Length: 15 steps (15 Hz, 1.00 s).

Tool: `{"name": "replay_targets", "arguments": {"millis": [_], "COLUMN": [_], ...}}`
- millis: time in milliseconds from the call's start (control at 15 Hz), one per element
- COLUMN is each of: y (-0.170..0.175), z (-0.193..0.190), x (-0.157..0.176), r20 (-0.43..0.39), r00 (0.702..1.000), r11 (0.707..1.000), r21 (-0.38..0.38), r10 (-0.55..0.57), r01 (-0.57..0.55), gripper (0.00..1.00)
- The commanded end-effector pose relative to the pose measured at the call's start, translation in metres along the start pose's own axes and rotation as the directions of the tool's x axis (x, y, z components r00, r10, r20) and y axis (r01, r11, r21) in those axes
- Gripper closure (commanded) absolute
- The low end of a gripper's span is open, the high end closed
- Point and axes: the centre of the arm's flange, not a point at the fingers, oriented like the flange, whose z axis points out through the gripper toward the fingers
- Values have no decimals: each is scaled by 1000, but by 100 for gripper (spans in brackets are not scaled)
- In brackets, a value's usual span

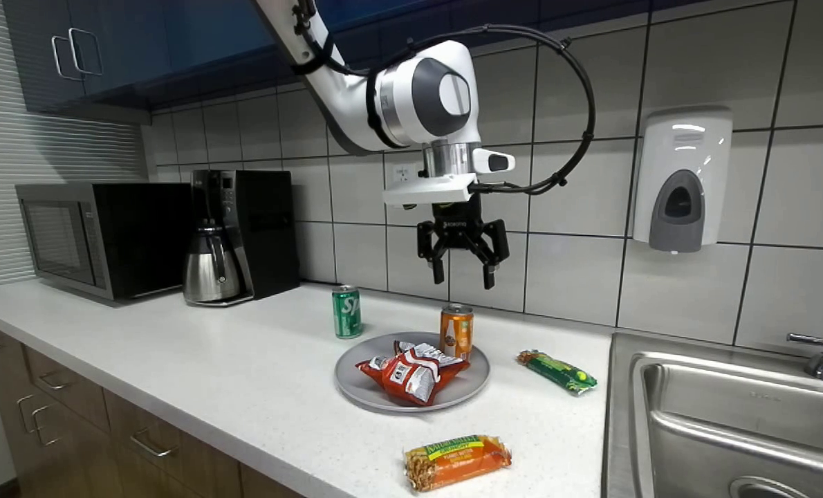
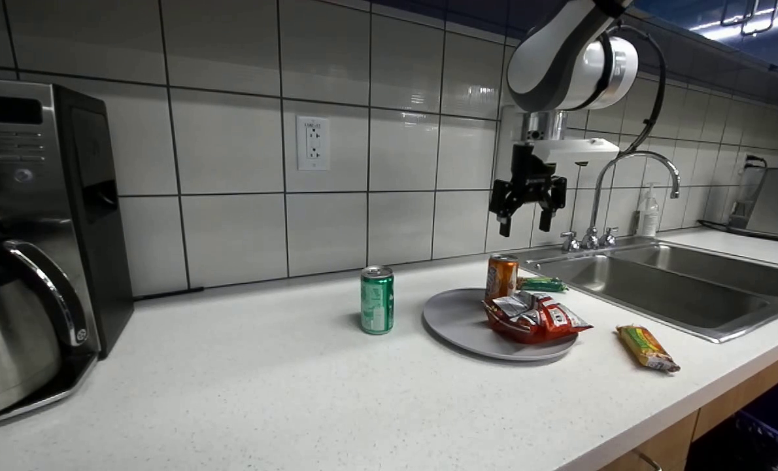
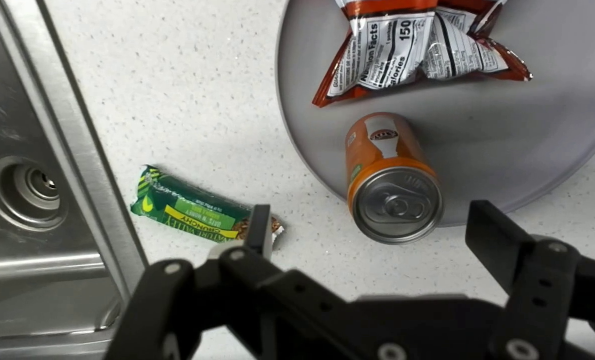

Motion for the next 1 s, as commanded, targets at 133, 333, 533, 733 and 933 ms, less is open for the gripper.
{"name": "replay_targets", "arguments": {"millis": [133, 333, 533, 733, 933], "y": [0, -6, -11, -12, -12], "z": [13, 21, 28, 37, 46], "x": [22, 28, 31, 35, 36], "r20": [10, 18, 23, 36, 49], "r00": [999, 997, 994, 993, 992], "r11": [998, 996, 994, 993, 993], "r21": [38, 42, 42, 44, 45], "r10": [-48, -79, -102, -108, -115], "r01": [47, 78, 101, 107, 113], "gripper": [0, 0, 0, 0, 0]}}
